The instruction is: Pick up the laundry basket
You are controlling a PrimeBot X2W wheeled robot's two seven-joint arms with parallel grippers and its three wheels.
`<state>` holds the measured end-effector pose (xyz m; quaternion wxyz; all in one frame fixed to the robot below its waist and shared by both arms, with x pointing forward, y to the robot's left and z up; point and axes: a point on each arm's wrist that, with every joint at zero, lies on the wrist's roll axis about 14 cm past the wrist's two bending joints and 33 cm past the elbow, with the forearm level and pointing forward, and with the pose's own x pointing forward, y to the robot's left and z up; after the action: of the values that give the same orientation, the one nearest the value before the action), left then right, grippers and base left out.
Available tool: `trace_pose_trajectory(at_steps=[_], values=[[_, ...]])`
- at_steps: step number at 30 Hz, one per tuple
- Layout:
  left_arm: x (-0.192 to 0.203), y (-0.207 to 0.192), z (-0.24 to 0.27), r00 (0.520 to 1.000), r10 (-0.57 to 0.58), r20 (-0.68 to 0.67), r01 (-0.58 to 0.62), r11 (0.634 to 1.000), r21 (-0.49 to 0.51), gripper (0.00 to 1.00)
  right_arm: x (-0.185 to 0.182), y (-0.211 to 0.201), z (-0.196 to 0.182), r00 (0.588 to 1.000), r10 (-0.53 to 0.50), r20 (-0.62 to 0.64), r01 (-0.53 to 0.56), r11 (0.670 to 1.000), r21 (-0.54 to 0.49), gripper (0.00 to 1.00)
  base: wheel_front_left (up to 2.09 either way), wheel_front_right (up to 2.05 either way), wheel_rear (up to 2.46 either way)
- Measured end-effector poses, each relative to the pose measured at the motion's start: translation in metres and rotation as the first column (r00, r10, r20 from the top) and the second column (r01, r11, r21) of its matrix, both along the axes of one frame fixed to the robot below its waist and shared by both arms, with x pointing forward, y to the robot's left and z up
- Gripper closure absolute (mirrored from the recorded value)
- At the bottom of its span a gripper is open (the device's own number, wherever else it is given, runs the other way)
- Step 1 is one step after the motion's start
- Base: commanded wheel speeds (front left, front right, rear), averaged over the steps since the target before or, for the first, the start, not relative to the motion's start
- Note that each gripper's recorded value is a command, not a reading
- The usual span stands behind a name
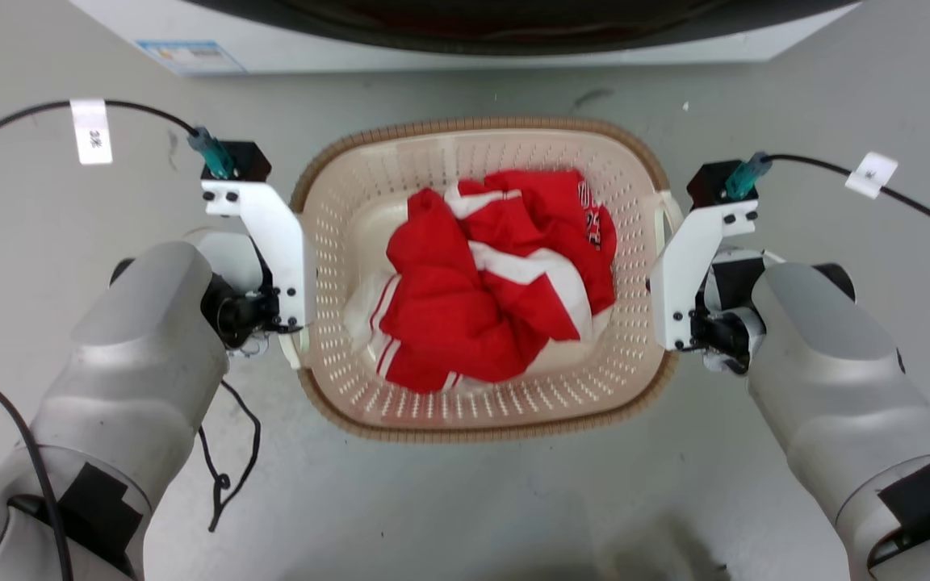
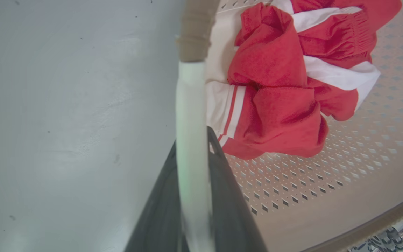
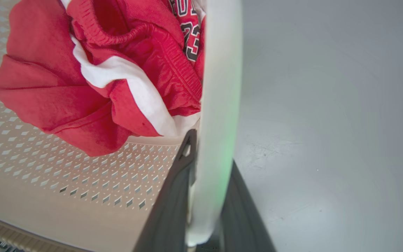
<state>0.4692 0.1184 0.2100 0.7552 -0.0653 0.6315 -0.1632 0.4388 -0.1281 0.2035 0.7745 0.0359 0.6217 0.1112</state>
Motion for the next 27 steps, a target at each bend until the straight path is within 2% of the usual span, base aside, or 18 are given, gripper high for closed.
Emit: trace_pose_trajectory(at_steps=[12,27], values=[[-0.026,0.000,0.067,0.999,-0.005,-0.035,0.004,1.000,-0.013,1.00,-0.021,0.001,0.062,0.999,0.010,-0.031,-0.010,1.000,0.007,1.00,0.00,0.00,0.00],[-0.054,-0.002,0.138,1.000,-0.001,0.001,0.001,1.000,-0.024,1.00,-0.047,0.001,0.132,1.000,0.006,-0.005,-0.006,1.000,0.022,1.00,0.00,0.00,0.00]])
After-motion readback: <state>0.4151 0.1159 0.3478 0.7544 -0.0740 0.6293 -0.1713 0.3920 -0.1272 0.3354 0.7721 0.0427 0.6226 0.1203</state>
